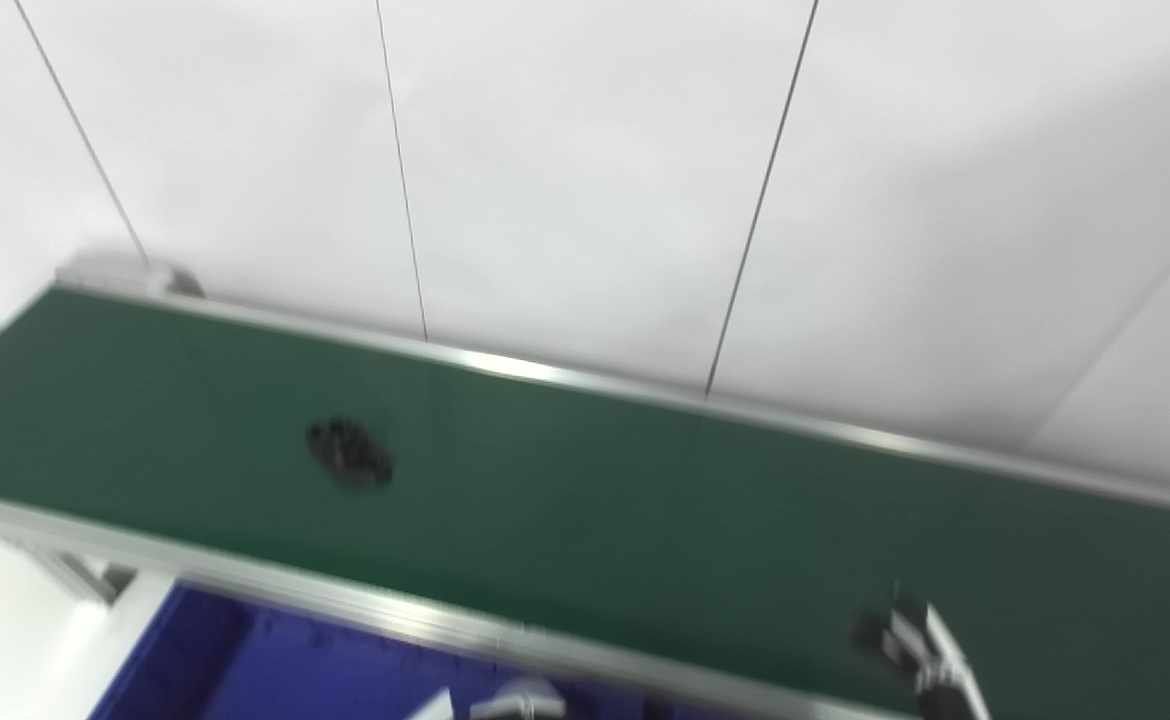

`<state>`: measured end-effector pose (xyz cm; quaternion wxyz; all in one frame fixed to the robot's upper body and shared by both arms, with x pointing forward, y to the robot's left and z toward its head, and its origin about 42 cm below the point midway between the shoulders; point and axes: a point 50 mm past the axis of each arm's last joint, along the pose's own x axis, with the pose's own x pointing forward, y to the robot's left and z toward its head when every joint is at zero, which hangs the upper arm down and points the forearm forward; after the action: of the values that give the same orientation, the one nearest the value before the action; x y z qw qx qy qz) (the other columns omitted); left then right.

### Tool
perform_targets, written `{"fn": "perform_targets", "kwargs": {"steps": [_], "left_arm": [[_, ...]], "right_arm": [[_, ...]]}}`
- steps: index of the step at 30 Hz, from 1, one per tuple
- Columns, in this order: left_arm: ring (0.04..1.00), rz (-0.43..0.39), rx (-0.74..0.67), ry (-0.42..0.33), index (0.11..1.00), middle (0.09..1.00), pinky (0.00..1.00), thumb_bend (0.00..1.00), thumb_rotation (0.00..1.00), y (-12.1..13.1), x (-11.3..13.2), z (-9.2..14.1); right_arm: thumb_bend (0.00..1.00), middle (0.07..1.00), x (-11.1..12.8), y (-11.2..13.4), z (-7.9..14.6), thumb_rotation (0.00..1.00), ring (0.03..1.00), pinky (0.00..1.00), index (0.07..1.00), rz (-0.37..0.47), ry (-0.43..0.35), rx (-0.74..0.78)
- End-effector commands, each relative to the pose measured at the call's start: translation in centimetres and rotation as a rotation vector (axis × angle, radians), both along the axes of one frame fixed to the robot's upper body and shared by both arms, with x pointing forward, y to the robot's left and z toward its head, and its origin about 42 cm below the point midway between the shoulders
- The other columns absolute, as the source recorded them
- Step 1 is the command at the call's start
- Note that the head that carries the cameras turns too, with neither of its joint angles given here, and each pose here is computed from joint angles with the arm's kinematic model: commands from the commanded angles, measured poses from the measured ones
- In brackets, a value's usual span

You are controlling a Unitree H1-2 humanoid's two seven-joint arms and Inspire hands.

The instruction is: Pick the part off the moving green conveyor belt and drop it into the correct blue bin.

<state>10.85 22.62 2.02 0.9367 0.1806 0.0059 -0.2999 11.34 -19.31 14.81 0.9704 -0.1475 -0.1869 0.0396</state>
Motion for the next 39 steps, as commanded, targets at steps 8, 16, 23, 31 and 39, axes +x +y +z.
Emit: {"fn": "perform_targets", "kwargs": {"steps": [8, 16, 23, 31, 39], "left_arm": [[0.860, -0.068, -0.096, -0.025, 0.849, 0.879, 0.83, 0.92, 0.24, -0.4, 0.2, 2.5], [0.835, -0.077, -0.118, -0.045, 0.829, 0.855, 0.81, 0.92, 0.22, -0.8, 1.3, 3.1], [0.828, -0.080, -0.102, -0.031, 0.825, 0.850, 0.79, 0.92, 0.20, -0.8, 2.0, 2.4], [0.842, -0.092, -0.092, -0.017, 0.832, 0.860, 0.81, 0.91, 0.20, -1.1, 2.3, 1.8], [0.840, -0.069, -0.093, -0.013, 0.831, 0.859, 0.81, 0.91, 0.21, -1.0, 2.4, 1.6]], "right_arm": [[0.77, 0.767, 3.7, -0.8, 4.8, 0.36, 0.713, 0.69, 0.855, 0.022, -0.099, -0.048], [0.80, 0.777, 8.3, -0.7, 7.8, 0.39, 0.706, 0.62, 0.866, 0.019, -0.080, -0.164], [0.82, 0.778, 11.5, 0.2, 8.0, 0.38, 0.722, 0.63, 0.863, 0.037, -0.030, -0.240], [0.84, 0.763, 14.3, 2.3, 7.9, 0.34, 0.713, 0.62, 0.850, 0.089, 0.008, -0.284], [0.83, 0.765, 15.6, 3.2, 8.0, 0.37, 0.732, 0.64, 0.853, 0.074, -0.005, -0.301]]}}
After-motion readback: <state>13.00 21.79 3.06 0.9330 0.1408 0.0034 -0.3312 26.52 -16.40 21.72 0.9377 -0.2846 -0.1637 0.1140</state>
